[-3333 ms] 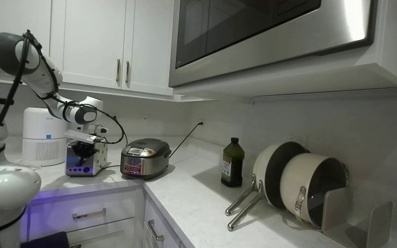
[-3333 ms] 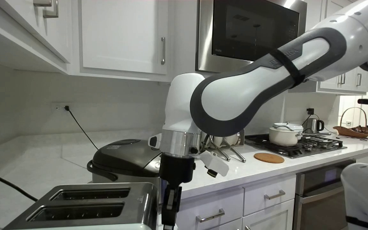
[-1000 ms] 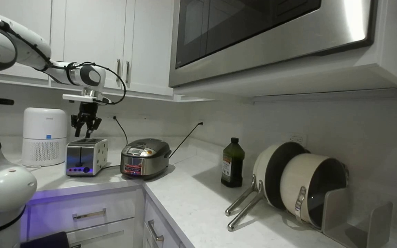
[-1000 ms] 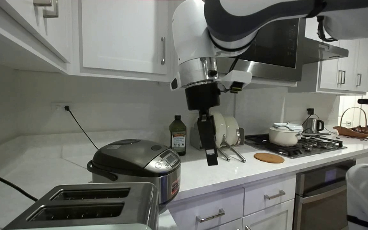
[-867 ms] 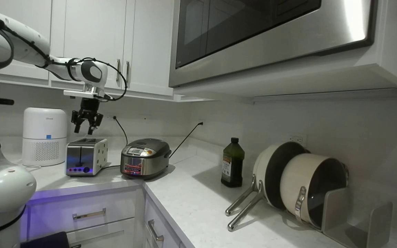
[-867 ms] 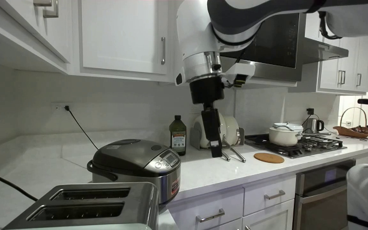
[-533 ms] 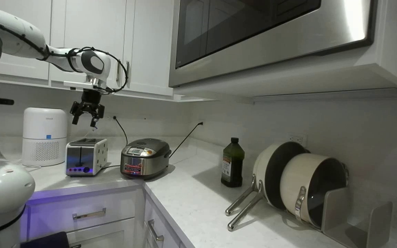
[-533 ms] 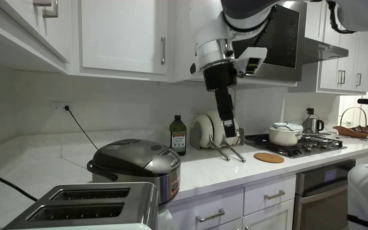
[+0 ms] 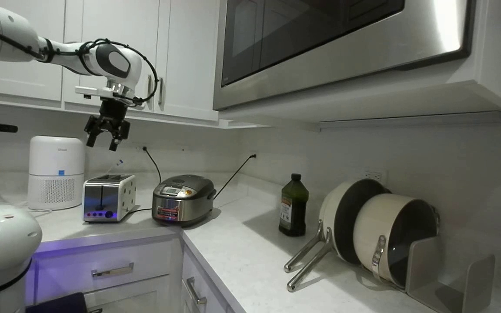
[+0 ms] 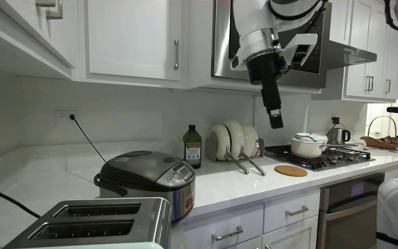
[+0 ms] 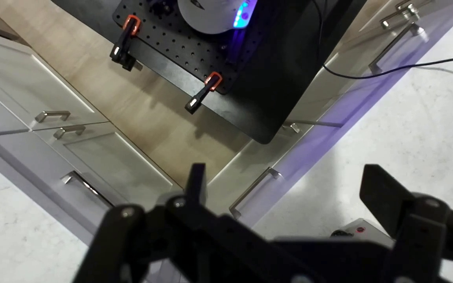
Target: Turn on the toaster and turn it off
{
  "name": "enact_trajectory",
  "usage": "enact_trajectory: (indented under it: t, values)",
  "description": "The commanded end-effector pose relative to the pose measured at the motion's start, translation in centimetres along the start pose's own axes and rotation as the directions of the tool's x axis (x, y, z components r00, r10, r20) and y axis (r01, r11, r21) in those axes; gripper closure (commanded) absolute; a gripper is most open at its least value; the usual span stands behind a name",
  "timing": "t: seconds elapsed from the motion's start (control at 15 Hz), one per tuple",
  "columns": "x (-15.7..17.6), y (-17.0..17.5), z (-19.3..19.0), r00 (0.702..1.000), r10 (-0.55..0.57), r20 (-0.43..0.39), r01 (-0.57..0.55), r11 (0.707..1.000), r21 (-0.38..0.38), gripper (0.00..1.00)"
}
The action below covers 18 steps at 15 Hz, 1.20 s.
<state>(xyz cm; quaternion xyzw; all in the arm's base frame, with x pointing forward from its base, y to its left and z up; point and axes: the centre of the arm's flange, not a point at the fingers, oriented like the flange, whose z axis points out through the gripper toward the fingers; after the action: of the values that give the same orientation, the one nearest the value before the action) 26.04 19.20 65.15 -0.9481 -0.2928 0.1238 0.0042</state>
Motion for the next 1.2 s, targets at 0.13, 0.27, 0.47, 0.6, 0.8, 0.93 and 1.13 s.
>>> enact_trajectory:
  t: [0.13, 0.27, 0.47, 0.6, 0.8, 0.93, 1.13]
  values:
    - [-3.2, 2.6, 2.6, 1.000, -0.018, 0.010, 0.017, 0.998, 0.065, 0.00]
    - [-4.0, 3.3, 4.2, 0.999, -0.044, 0.021, 0.042, 0.995, 0.095, 0.00]
    - [-4.8, 3.8, 6.6, 0.994, -0.101, 0.048, 0.093, 0.985, 0.147, 0.00]
    - [-5.6, 4.1, 8.1, 0.985, -0.157, 0.067, 0.142, 0.970, 0.196, 0.00]
    - [-6.2, 3.7, 10.0, 0.965, -0.249, 0.078, 0.220, 0.937, 0.271, 0.00]
    - [-6.8, 3.4, 11.2, 0.953, -0.298, 0.054, 0.266, 0.910, 0.318, 0.00]
    - [-7.5, 2.1, 13.0, 0.944, -0.330, -0.018, 0.314, 0.879, 0.359, 0.00]
